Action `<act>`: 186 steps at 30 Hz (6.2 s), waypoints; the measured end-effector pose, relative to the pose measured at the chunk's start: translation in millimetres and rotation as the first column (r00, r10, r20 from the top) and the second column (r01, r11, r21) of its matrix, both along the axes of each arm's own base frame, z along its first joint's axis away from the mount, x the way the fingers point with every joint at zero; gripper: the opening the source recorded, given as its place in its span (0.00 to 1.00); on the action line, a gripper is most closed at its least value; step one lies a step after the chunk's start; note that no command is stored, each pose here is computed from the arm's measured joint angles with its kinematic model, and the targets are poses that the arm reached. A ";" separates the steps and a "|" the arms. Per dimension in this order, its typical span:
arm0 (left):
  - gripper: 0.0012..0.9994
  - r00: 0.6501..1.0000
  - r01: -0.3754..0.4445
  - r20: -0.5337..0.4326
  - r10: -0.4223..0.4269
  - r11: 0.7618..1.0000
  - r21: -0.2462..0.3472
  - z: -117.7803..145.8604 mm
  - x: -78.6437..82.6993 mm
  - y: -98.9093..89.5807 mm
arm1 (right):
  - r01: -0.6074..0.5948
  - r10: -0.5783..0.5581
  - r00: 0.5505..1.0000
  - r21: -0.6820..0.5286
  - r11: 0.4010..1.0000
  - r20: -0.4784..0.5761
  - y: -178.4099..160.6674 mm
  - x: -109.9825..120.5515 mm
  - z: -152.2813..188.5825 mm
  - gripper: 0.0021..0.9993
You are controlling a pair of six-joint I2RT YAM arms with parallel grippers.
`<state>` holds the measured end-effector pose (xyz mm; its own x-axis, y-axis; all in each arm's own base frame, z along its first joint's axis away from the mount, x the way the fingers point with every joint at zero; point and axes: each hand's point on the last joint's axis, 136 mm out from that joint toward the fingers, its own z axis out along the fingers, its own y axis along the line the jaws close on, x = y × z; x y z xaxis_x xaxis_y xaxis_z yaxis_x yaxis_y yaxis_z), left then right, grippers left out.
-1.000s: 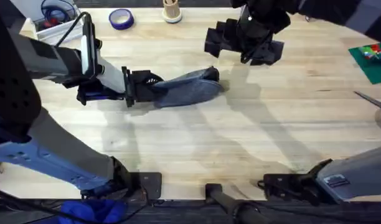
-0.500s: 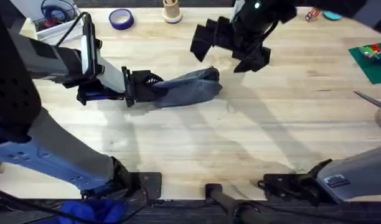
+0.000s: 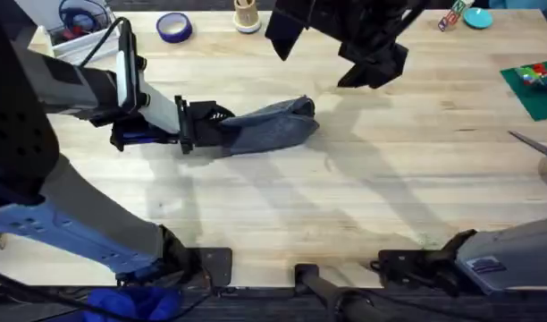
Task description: Unzip the bag, pick up the pens from the table one at a time and place them inside, then zip the bag closed.
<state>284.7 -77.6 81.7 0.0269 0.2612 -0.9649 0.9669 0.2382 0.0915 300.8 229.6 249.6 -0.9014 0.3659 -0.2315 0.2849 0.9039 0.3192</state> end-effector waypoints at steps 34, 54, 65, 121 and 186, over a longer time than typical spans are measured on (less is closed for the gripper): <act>0.04 1.000 0.000 0.000 0.000 1.000 0.000 0.0 0.0 0.0 | 0.430 -0.431 0.902 -0.059 0.901 -0.015 -5.7 0.5 -24.2 1.00; 0.04 1.000 0.000 0.000 0.000 1.000 0.000 0.0 -0.1 0.0 | 0.441 -0.447 0.894 -0.120 0.890 -0.033 8.3 18.2 -69.6 0.99; 0.04 1.000 0.000 0.000 0.000 1.000 0.000 0.0 0.0 0.0 | 0.443 -0.447 0.894 -0.088 0.892 -0.029 17.3 26.0 -102.8 1.00; 0.04 1.000 0.000 -0.004 0.000 1.000 -0.002 0.2 -0.5 -0.3 | 0.447 -0.455 0.888 -0.109 0.888 -0.070 17.2 26.1 -138.9 0.03; 0.04 1.000 0.014 0.000 -0.014 1.000 -0.019 2.9 -1.4 -6.1 | 0.471 -0.502 0.851 -0.200 0.859 -0.151 -63.6 27.4 -120.7 0.03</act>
<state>283.3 -83.7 84.6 0.0305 0.2421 -0.9698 0.9701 0.2267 0.0871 328.2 166.0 128.9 -0.6482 0.7441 -0.1614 0.7421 0.6649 0.0852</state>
